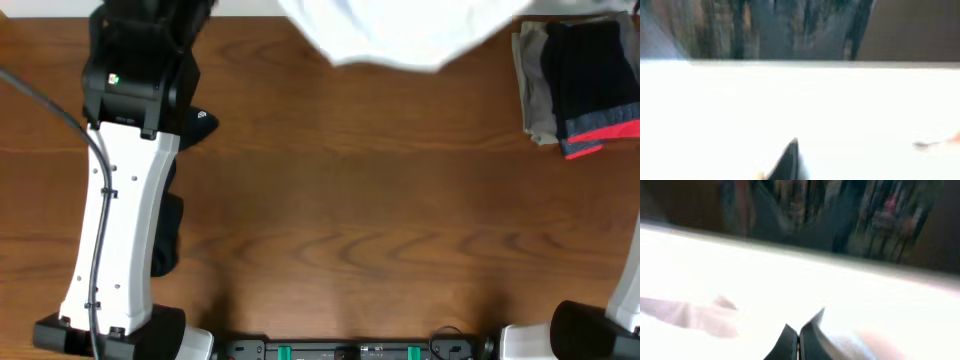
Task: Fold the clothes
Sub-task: 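Lay the stretched T-shirt flat on the table center and release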
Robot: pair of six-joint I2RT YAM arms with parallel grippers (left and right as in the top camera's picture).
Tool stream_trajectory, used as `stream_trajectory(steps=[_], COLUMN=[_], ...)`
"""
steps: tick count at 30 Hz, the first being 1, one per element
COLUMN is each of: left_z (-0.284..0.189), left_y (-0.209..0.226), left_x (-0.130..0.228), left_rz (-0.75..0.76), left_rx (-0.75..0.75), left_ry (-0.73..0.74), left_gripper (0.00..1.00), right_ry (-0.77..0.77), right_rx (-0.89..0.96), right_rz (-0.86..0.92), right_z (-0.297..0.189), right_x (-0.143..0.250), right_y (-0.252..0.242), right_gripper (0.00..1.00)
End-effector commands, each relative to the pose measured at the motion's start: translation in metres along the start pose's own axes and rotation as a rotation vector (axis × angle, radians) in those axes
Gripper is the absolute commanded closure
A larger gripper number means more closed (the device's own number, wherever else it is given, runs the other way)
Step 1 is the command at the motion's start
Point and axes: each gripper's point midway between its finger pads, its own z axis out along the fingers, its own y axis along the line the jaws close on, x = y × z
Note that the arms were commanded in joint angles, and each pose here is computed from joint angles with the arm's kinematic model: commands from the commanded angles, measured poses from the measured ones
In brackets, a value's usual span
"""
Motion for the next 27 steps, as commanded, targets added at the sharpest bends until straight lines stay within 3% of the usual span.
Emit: stream_trajectory(steps=[1,7,12,19,27], left_z=[0.017,-0.003,-0.023,-0.049,-0.081], left_y=[0.014,0.043,0.052,0.057,0.057], left_x=[0.074,0.197,0.262,0.318,0.339], left_rz=[-0.018,-0.035,-0.064,-0.093,-0.111], left_rx=[-0.034,-0.151,-0.194,-0.235,-0.261], left_ry=[0.255,0.742,1.031,1.324,1.511], left_gripper=[0.94,0.94,0.94,0.94,0.94], right_ry=[0.217,0.701,0.957,1.16,1.324], right_rx=[-0.036,-0.111,-0.16,-0.238,-0.263], right_rz=[0.02,0.221,0.331,0.366,0.381], right_z=[0.02,0.026,0.02,-0.007,-0.044], right_x=[0.067,0.207,0.278,0.316,0.326], right_y=[-0.002,0.006,0.014,0.028,0.039], right_gripper=[0.99,0.99,0.99,0.99,0.99])
